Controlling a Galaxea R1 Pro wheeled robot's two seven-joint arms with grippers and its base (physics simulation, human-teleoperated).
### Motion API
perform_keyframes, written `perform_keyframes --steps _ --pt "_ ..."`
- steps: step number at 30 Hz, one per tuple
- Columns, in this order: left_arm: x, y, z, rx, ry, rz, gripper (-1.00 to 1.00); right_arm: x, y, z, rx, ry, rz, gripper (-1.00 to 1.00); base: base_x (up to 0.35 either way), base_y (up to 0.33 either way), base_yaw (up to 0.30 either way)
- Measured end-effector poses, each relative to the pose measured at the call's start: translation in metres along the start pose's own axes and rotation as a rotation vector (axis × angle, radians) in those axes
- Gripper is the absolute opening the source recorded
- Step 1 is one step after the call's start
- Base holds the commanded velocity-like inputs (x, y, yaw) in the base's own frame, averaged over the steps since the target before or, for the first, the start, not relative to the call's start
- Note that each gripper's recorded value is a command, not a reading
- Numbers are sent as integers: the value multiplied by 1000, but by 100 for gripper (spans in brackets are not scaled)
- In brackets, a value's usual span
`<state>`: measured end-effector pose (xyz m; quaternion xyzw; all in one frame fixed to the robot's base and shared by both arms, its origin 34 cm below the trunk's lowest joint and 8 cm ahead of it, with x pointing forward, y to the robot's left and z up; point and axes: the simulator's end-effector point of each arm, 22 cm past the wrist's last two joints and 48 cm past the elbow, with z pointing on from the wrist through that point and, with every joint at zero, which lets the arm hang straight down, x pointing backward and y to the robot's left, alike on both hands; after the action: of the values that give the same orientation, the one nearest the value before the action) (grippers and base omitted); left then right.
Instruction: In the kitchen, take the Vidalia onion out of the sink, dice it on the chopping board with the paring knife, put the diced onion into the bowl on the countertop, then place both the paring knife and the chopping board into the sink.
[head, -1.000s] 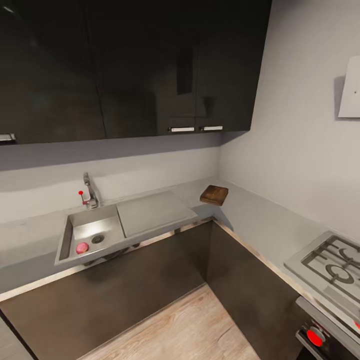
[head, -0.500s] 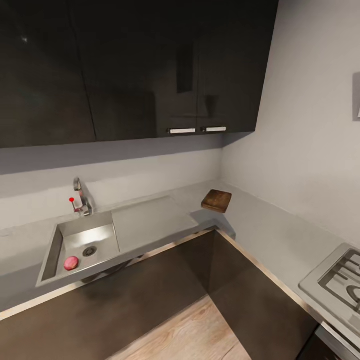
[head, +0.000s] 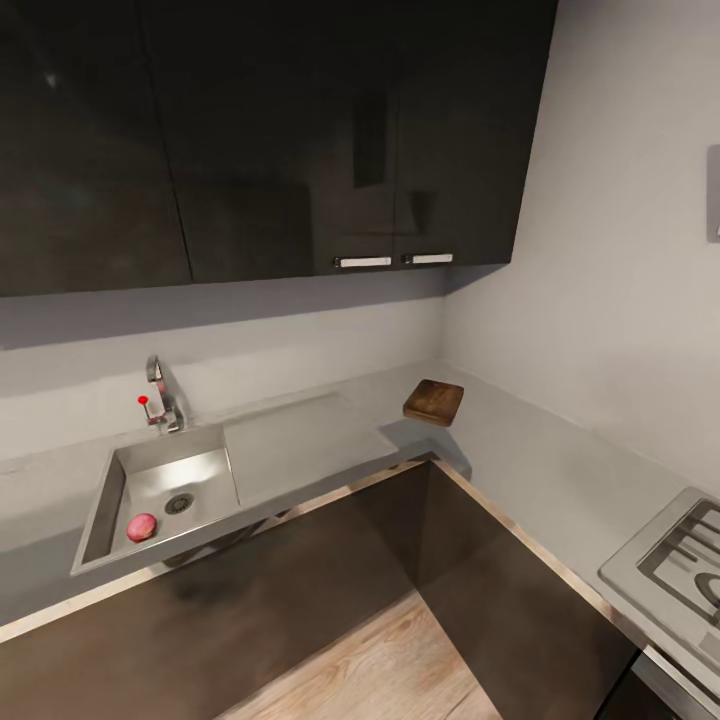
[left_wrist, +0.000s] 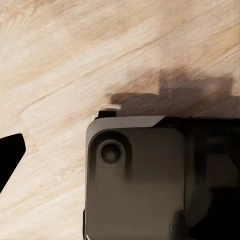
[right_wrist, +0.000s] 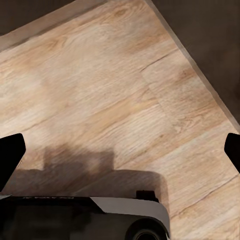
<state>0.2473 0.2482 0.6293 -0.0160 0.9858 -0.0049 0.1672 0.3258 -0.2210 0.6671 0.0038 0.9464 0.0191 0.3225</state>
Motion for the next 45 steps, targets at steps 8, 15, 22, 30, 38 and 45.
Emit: perform_keyframes --steps 8,15,22,30,38,45 --pt "2 -1 0 2 3 0 100 -127 14 11 71 -213 32 100 0 0 0" --pt "2 -2 0 4 4 0 100 -266 24 -16 81 -328 58 100 0 0 0" --pt "2 -1 0 3 2 -1 100 -352 44 -60 84 -443 51 100 0 0 0" --pt "0 -1 0 3 0 -1 100 -485 59 -97 118 -567 -22 100 0 0 0" --pt "1 -2 0 4 1 -1 100 -592 55 -133 164 -635 -42 100 0 0 0" --pt "2 -3 0 6 3 -1 100 -711 56 -142 244 -647 -102 100 0 0 0"
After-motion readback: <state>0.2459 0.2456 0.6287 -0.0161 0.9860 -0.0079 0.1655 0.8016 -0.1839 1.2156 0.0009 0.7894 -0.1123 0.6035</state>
